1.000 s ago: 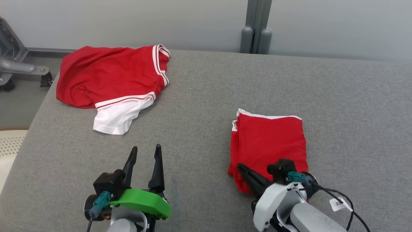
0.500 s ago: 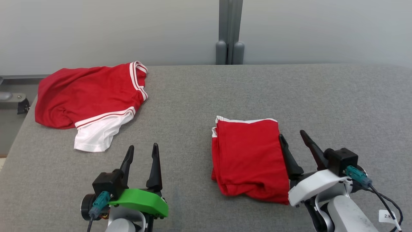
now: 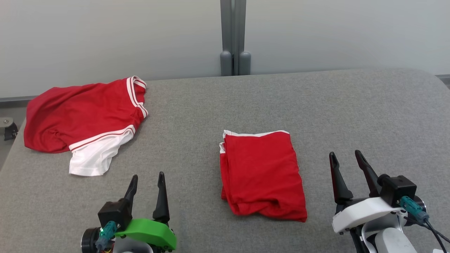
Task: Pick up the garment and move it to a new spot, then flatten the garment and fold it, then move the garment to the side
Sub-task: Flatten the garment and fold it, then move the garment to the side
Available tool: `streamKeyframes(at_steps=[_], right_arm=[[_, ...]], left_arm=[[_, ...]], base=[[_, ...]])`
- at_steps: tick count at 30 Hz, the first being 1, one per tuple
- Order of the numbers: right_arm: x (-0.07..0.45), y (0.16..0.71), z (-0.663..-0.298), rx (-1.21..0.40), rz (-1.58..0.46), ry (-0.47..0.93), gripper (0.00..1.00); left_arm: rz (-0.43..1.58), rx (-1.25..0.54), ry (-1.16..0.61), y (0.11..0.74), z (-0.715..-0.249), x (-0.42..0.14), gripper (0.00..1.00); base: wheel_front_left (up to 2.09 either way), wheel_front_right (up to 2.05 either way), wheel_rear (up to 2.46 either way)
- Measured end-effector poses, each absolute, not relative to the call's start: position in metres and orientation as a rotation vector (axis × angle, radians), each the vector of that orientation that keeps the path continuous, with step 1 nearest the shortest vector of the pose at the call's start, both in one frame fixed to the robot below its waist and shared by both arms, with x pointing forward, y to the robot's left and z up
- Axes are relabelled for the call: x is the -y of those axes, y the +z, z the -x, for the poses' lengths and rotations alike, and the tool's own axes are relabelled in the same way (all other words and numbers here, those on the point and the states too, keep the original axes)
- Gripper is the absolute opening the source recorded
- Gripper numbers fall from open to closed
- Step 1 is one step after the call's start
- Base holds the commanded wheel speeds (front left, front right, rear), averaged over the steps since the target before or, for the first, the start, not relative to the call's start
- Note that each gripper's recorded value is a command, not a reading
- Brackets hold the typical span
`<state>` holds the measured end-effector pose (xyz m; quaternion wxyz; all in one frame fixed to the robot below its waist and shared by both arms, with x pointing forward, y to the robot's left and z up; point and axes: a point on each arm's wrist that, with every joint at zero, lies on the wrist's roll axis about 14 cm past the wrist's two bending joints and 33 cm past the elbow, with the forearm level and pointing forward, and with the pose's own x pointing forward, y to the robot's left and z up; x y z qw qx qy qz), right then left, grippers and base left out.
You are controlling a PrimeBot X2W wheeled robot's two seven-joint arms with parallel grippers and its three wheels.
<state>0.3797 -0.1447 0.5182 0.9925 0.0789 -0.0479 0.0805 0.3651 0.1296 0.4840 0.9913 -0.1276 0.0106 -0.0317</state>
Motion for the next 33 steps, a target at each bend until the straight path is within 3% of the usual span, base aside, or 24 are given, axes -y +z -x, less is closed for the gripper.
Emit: streamKeyframes(at_steps=[19,26,33], right_arm=[[0.138,0.507,-0.38,0.05,-0.169,0.179,1.0],[0.135,0.49,-0.393,-0.069,-0.148,0.187,1.0],[0.129,0.463,-0.423,-0.295,-0.134,0.241,1.0]], left_arm=[[0.265,-0.027,-0.031,0.48,-0.362,-0.14,1.0],[0.27,-0.035,-0.014,0.478,-0.362,-0.143,1.0],[0.279,-0.033,0.02,0.478,-0.368,-0.152,1.0]], base=[[0.0,0.0,0.0],[0.0,0.0,0.0],[0.0,0.0,0.0]])
